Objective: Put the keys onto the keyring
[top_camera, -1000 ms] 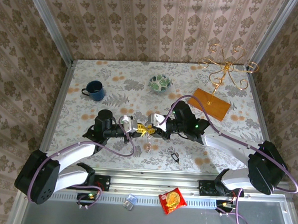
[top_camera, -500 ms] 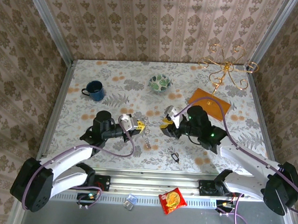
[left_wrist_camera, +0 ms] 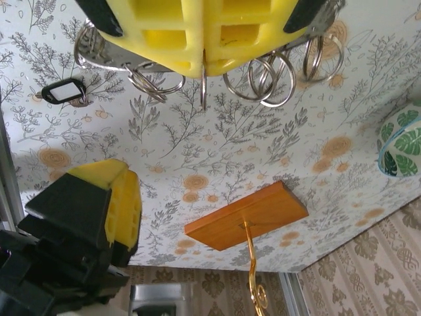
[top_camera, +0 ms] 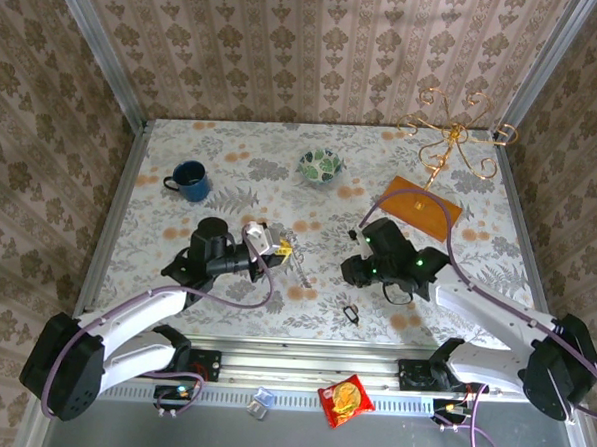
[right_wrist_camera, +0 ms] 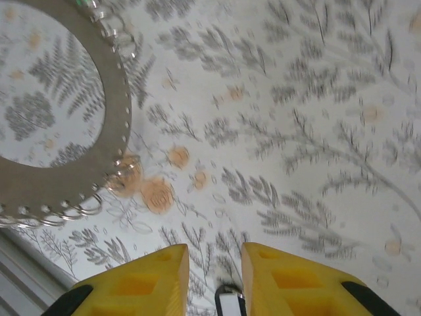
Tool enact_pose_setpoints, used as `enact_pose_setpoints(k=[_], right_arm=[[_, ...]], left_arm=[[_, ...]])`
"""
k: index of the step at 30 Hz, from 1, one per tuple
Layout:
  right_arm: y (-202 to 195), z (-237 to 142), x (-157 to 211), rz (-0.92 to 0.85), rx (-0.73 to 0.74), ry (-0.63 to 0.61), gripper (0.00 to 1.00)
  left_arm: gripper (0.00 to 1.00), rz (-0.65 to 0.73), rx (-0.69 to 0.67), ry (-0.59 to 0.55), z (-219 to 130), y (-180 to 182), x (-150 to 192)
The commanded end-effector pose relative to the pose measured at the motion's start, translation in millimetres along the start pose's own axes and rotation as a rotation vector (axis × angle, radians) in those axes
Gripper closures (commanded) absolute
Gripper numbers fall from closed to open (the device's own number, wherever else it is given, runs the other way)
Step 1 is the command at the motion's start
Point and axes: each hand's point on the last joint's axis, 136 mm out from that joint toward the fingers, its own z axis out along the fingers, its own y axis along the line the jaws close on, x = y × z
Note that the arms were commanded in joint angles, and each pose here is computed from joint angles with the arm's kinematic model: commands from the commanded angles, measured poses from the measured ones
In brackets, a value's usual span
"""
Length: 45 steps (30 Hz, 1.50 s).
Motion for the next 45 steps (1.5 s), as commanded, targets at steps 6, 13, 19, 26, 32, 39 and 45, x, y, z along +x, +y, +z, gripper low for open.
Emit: enact_pose_setpoints(k=[6,13,19,26,32,39,45], right_arm=[[-6,13,69,0.065,0.123,0.295,0.68],[-8,31,89,0.035,0.205,0.389,0.66],[-12,39,84,0.268,0.295,0.337,0.65],[-12,37,75,0.557,0.355,0.223,0.64],[-12,46,73,0.612,0.395,0.202,0.6],[-16,56,71,0.581,0.446,0.213,0.63],[-21,56,73,0.559,0.494,0.237,0.71]], left_arm=[[1.0,-0.065,0.013,-0.002,1,0,-13],[1.0,-0.096,0.027,0.033,2,-5,-5],[1.0,-0.089,0.026,0.046,3,-7,-3],[1.0,-0.068,0.02,0.057,5,-10,1],[1.0,-0.055,0.022,0.053,4,-11,1],[1.0,-0.05,0.021,0.053,4,-12,1],[1.0,-0.044,0.023,0.054,4,-13,1]])
